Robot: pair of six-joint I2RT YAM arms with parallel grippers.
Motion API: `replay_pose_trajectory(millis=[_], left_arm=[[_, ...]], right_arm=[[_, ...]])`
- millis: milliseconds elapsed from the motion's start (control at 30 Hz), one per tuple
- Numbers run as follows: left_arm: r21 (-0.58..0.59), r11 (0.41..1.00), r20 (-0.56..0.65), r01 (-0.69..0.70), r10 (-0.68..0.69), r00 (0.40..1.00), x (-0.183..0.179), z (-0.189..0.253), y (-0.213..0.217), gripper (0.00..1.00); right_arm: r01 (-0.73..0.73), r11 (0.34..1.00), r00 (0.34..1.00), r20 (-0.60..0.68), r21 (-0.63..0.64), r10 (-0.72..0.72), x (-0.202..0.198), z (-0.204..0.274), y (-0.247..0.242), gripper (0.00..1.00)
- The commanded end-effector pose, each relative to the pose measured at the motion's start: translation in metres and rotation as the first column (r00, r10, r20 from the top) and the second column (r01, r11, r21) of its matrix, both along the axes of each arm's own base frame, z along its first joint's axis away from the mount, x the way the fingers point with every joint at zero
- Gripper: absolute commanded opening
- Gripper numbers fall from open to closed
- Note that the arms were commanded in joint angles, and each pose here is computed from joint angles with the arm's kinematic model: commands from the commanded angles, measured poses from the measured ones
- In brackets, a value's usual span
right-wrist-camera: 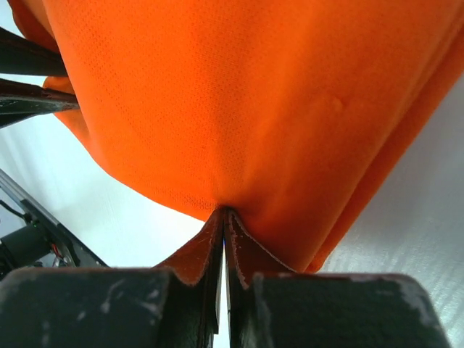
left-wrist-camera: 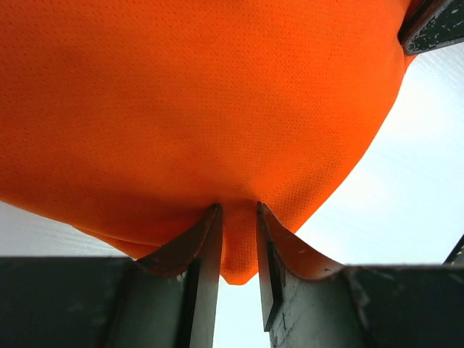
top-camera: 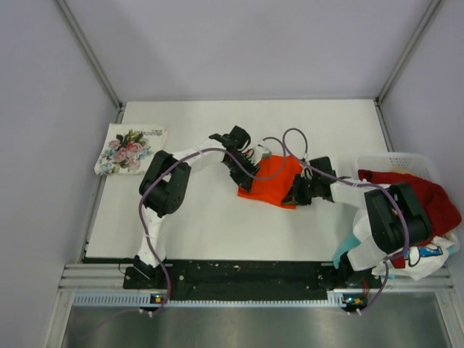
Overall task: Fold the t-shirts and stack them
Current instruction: Fold the long partially folded tshirt into a neat square
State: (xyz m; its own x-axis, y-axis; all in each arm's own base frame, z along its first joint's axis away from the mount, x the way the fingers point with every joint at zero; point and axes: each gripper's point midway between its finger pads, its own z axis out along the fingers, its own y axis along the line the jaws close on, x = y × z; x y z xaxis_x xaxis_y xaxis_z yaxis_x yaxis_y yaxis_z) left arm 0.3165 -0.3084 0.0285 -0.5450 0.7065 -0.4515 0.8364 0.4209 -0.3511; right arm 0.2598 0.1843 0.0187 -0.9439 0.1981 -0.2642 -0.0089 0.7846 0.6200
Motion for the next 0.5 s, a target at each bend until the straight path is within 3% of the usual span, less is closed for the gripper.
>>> replay_pose_trajectory(millis=[0,200,267,300,367,467], left_arm=[[0.069,0.997,-0.008,-0.036,0.036,0.999,-0.002,-0.013,0.018,0.32],[0.052,0.998,0.056,-0.03,0.027,0.998,-0.001,0.026,0.025,0.34],[-0.007,1.0,0.11,-0.029,0.03,0.993,0.007,0.058,0.019,0.42],[-0.034,0.999,0.147,-0.037,0.042,0.988,0.015,0.074,0.016,0.5],[-0.092,0.992,0.189,-0.09,0.106,0.976,0.038,0.097,0.014,0.58],[-0.18,0.953,0.152,-0.243,0.271,0.951,0.073,0.101,0.017,0.63]], right_arm=[[0.039,0.997,0.999,0.024,-0.062,-0.038,0.013,-0.004,-0.016,0.02],[0.028,0.996,0.994,0.106,-0.081,-0.019,0.024,0.035,-0.022,0.1],[0.042,0.993,0.988,0.156,-0.112,-0.024,0.038,0.053,-0.029,0.21],[0.057,0.992,0.984,0.174,-0.115,-0.036,0.048,0.06,-0.035,0.27],[0.103,0.987,0.978,0.192,-0.123,-0.078,0.068,0.065,-0.05,0.31],[0.131,0.982,0.974,0.202,-0.132,-0.103,0.101,0.065,-0.064,0.34]])
